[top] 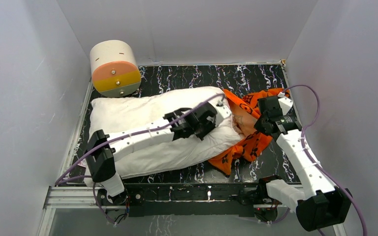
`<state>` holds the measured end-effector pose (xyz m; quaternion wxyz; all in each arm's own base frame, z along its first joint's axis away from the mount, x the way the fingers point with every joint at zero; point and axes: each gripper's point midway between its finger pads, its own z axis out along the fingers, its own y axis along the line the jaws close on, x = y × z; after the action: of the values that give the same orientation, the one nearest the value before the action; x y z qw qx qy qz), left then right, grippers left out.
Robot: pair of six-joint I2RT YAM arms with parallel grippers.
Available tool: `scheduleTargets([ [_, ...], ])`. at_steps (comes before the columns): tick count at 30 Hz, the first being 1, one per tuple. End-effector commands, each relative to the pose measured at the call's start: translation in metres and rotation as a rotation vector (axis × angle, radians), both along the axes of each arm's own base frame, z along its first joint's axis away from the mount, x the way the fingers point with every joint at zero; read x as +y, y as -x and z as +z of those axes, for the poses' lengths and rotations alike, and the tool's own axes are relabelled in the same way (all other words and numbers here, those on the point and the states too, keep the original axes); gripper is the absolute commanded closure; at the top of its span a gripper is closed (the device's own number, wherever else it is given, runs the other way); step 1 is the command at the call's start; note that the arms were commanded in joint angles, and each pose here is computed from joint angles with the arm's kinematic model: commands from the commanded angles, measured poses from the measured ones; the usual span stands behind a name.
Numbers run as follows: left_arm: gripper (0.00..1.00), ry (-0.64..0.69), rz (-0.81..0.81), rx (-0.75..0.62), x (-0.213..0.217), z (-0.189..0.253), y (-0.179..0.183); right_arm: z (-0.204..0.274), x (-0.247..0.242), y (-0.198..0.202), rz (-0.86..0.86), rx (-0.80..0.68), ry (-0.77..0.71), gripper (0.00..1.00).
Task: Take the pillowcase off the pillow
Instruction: Remove the pillow from the pillowcase.
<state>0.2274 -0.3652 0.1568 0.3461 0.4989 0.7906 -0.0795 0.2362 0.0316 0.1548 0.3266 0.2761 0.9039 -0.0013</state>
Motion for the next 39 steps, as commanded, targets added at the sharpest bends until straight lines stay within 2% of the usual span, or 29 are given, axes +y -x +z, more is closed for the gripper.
scheduleTargets([
  [1, 1.0, 0.205, 0.141, 0.026, 0.033, 0.067, -0.038, 0.056, -0.073, -0.019, -0.185, -0.115, 0.38, 0.99],
  [5, 1.0, 0.359, 0.147, -0.028, 0.032, 0.128, -0.051, 0.046, -0.056, -0.027, -0.109, -0.104, 0.309, 0.95],
  [11, 1.0, 0.446, 0.174, -0.041, 0.038, 0.161, -0.051, 0.001, -0.01, -0.019, 0.124, 0.039, 0.134, 0.81],
  [13, 1.0, 0.45, 0.184, -0.047, 0.042, 0.163, -0.052, -0.01, 0.015, -0.012, 0.231, 0.09, 0.024, 0.7],
  [14, 1.0, 0.448, 0.187, -0.046, 0.043, 0.163, -0.052, -0.016, 0.029, -0.008, 0.288, 0.106, -0.036, 0.56],
  [17, 1.0, 0.452, 0.174, -0.03, 0.041, 0.159, -0.049, -0.028, 0.063, 0.008, 0.376, 0.138, -0.222, 0.34],
  [20, 1.0, 0.472, 0.179, -0.027, 0.04, 0.16, -0.048, -0.028, 0.091, 0.017, 0.414, 0.101, -0.395, 0.26],
  [23, 1.0, 0.505, 0.186, -0.044, 0.04, 0.171, -0.05, -0.034, 0.104, 0.019, 0.407, 0.064, -0.489, 0.2],
  [25, 1.0, 0.527, 0.203, -0.061, 0.041, 0.18, -0.052, -0.045, 0.11, 0.025, 0.422, 0.102, -0.531, 0.17],
  [26, 1.0, 0.537, 0.217, -0.07, 0.043, 0.185, -0.054, -0.052, 0.113, 0.028, 0.432, 0.115, -0.537, 0.14],
  [27, 1.0, 0.547, 0.232, -0.085, 0.045, 0.19, -0.055, -0.06, 0.111, 0.03, 0.424, 0.129, -0.524, 0.06],
  [29, 1.0, 0.577, 0.259, -0.115, 0.049, 0.201, -0.058, -0.076, 0.112, 0.033, 0.421, 0.15, -0.525, 0.01],
  [33, 1.0, 0.622, 0.289, -0.16, 0.057, 0.217, -0.06, -0.11, 0.115, 0.046, 0.416, 0.269, -0.507, 0.08],
  [35, 1.0, 0.628, 0.303, -0.178, 0.061, 0.222, -0.061, -0.124, 0.113, 0.049, 0.397, 0.314, -0.449, 0.21],
  [36, 1.0, 0.63, 0.309, -0.186, 0.063, 0.224, -0.062, -0.131, 0.109, 0.05, 0.37, 0.33, -0.413, 0.33],
  [39, 1.0, 0.635, 0.319, -0.2, 0.067, 0.227, -0.061, -0.146, 0.087, 0.045, 0.253, 0.345, -0.295, 0.79],
])
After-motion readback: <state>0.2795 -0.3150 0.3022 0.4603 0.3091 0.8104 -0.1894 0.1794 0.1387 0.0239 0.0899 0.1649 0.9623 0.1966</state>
